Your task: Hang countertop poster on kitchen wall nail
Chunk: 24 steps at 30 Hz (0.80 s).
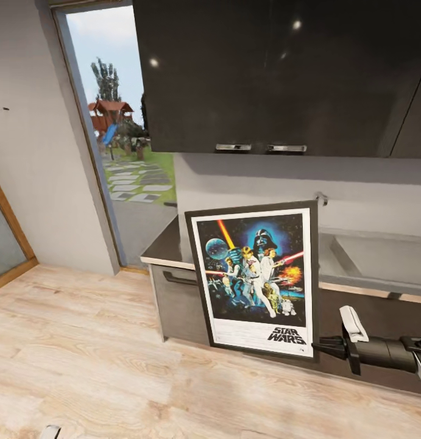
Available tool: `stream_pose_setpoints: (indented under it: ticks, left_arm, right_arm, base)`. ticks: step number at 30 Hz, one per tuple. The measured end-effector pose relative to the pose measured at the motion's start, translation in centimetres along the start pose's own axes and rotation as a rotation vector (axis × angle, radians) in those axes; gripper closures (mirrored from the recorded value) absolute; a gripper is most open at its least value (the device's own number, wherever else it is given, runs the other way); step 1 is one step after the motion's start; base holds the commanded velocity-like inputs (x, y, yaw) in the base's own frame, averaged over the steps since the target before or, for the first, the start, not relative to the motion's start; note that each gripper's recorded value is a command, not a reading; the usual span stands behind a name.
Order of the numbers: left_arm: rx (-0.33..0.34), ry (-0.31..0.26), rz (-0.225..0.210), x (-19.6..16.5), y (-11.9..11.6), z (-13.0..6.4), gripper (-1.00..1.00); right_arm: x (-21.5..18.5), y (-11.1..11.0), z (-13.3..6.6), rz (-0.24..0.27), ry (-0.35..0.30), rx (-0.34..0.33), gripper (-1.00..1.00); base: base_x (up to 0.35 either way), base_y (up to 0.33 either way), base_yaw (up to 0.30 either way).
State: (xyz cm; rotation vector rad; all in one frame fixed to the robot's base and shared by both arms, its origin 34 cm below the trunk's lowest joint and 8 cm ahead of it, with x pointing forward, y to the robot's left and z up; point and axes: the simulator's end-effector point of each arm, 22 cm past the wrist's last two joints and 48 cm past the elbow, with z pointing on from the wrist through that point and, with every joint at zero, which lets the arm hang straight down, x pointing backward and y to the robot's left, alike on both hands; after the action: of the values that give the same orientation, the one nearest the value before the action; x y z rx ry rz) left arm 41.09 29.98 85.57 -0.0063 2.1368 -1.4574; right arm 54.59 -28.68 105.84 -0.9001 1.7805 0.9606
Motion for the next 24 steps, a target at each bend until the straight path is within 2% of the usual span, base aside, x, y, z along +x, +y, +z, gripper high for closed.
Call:
stream_pose_setpoints:
  ticks: [6,13,24]
  left_arm:
    - [0.000,0.000,-0.002,0.00,-0.01,0.01,-1.00]
    - [-0.001,-0.001,-0.002,-0.03,-0.01,-0.07,-1.00]
    - [-0.002,-0.001,-0.006,0.04,0.07,-0.09,-1.00]
  right_arm:
    - [0.00,-0.01,-0.01,0.001,0.000,0.001,1.00]
    - [-0.02,0.03,-0.01,0.001,-0.001,0.000,1.00]
    - [0.18,-0.04,0.11,0.003,0.003,0.000,1.00]
  base:
    - [0.015,0.011,0.023]
    - [0.182,0.154,0.039]
    - [0.237,0.210,0.230]
